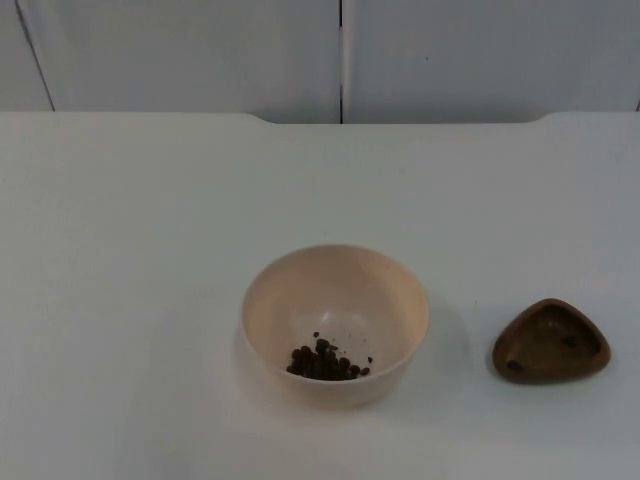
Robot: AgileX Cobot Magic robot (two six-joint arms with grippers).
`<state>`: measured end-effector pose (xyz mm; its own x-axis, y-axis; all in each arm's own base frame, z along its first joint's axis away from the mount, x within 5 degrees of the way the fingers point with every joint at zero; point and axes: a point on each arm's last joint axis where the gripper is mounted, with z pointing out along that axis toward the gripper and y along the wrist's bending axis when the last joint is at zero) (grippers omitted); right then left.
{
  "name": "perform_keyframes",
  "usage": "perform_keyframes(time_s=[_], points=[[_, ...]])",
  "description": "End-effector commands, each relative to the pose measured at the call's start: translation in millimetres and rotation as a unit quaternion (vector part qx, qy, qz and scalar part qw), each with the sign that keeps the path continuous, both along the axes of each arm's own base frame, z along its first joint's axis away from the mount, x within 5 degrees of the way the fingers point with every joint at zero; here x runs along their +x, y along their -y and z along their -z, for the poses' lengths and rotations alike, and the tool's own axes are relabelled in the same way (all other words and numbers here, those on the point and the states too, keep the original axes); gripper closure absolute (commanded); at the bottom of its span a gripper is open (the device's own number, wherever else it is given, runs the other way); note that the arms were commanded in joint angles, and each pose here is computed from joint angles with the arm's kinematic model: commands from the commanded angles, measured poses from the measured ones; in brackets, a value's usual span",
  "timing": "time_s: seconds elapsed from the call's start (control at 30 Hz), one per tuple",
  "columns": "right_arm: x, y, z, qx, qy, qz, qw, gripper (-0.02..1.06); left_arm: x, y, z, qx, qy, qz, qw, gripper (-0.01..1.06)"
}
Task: Pick up the bowl with the left hand and pour the coffee beans from the cup into the bowl with the right hand.
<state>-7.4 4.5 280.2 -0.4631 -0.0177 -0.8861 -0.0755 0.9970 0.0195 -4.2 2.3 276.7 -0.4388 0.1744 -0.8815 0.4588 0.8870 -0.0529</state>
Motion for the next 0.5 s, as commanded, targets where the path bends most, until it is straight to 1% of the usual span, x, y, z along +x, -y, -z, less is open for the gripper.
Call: perform_keyframes(time_s=[0.0, 0.1, 0.27, 0.3, 0.37, 0.47], points=[[-0.2, 0.1, 0.1, -0.002, 0.004, 0.002, 1.0, -0.01, -0.8, 0.9, 1.5, -0.004, -0.003, 0.0, 1.0, 0.0], [-0.2, 0.1, 0.1, -0.002, 0.004, 0.002, 1.0, -0.01, -0.8, 1.0, 1.5, -0.004, -0.003, -0.012, 1.0, 0.0], [-0.2, 0.1, 0.1, -0.002, 0.004, 0.002, 1.0, -0.01, -0.9, 1.5, 1.5, -0.004, -0.003, -0.063, 0.998, 0.0], [-0.2, 0.1, 0.1, -0.002, 0.004, 0.002, 1.0, -0.01, -0.9, 1.5, 1.5, -0.004, -0.003, -0.063, 0.998, 0.0], [-0.2, 0.1, 0.1, -0.002, 0.004, 0.002, 1.0, -0.01, -0.9, 1.8, 1.5, -0.004, -0.003, -0.09, 0.996, 0.0], [-0.2, 0.1, 0.1, -0.002, 0.004, 0.002, 1.0, -0.01, -1.0, 2.1, 1.5, -0.004, -0.003, -0.114, 0.994, 0.0]])
